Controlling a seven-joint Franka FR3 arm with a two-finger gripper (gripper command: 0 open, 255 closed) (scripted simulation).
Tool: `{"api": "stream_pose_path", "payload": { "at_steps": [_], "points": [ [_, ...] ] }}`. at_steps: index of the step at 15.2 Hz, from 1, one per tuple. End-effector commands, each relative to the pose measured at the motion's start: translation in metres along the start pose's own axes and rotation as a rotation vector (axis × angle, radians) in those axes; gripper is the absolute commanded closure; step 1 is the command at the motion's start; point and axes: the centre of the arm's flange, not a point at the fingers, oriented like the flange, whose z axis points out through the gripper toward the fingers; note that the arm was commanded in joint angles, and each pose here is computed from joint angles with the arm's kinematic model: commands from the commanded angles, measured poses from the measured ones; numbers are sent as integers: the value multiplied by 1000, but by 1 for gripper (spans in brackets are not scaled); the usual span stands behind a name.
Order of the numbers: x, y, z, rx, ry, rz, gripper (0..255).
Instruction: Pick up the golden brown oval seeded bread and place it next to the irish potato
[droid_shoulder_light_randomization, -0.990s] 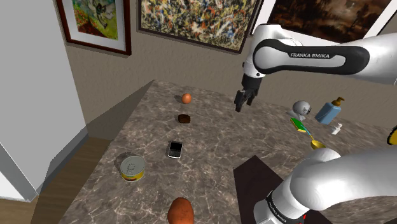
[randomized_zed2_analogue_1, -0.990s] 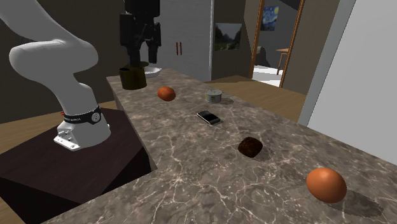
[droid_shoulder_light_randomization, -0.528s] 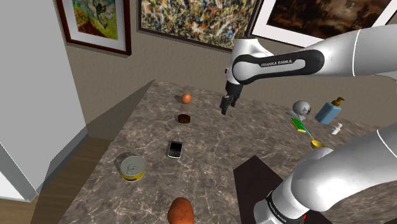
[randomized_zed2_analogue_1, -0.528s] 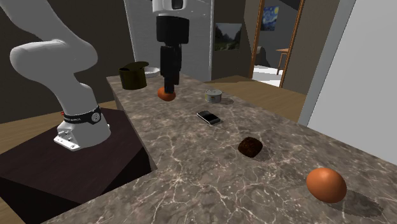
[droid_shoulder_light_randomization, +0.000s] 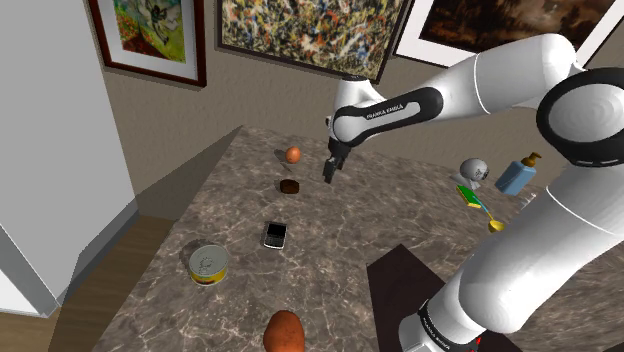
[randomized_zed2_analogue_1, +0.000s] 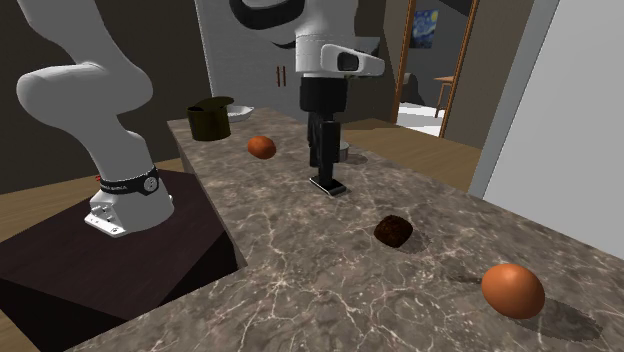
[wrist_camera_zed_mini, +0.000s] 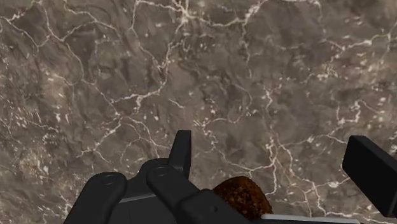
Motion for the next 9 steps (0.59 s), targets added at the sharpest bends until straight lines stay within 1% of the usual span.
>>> {"api": "stream_pose_path", "payload": {
  "at_steps": [1, 9],
  "points": [
    [19, 1, 18, -10, 11, -43, 0],
    [100, -6, 77, -44, 48, -208, 0]
  ]
}}
